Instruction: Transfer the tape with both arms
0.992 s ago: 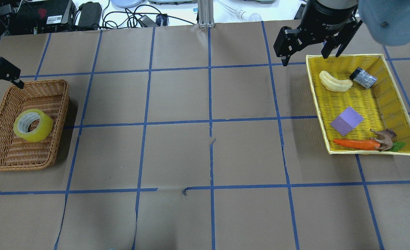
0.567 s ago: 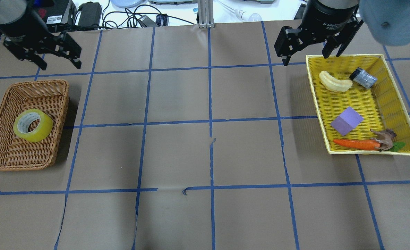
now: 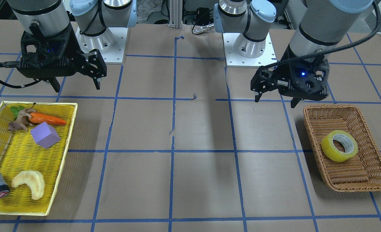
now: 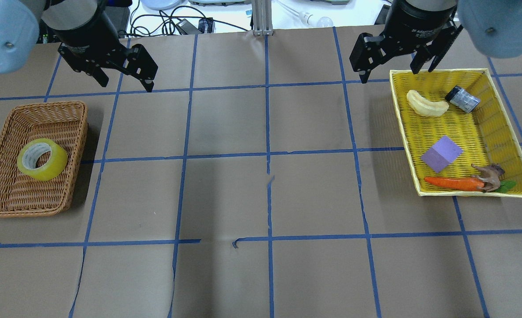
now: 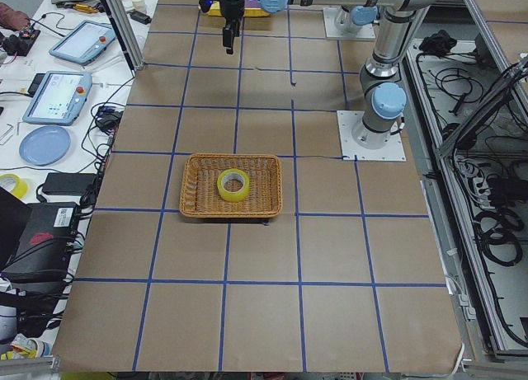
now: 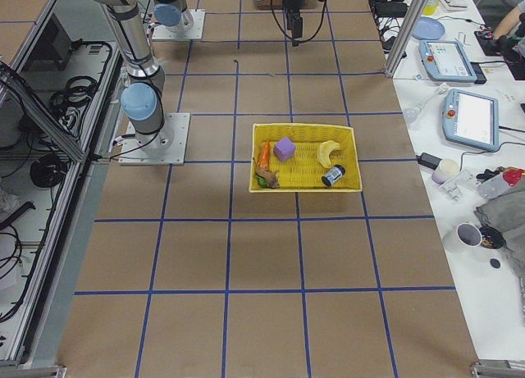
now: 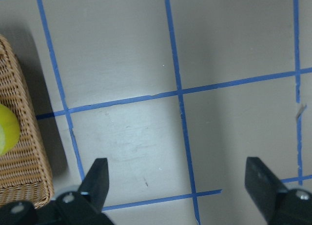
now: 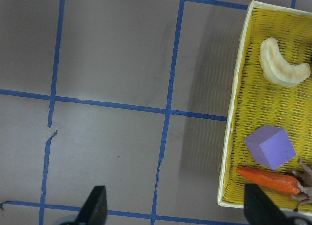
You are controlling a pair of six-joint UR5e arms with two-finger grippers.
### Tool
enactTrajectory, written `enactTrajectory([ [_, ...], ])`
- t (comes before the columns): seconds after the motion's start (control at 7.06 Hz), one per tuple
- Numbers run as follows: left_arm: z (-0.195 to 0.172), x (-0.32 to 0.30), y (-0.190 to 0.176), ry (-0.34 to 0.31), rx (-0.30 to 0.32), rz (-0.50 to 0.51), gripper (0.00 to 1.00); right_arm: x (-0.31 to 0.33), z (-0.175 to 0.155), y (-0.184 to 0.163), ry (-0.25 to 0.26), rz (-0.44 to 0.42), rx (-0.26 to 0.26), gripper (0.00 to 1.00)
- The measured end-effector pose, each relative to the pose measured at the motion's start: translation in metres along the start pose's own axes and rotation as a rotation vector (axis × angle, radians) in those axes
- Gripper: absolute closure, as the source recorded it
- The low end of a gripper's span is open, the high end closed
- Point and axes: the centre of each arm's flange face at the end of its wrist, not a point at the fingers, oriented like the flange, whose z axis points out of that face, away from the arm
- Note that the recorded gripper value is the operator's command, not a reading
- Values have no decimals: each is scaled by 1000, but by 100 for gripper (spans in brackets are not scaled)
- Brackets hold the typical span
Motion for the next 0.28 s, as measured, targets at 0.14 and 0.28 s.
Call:
enactTrajectory([
  [0.14, 0, 7, 1, 2, 0, 12, 0, 0, 0, 0, -4, 3, -1, 0],
  [0.28, 0, 10, 2, 3, -1, 18, 0, -1, 1, -1, -11, 7, 2, 0],
])
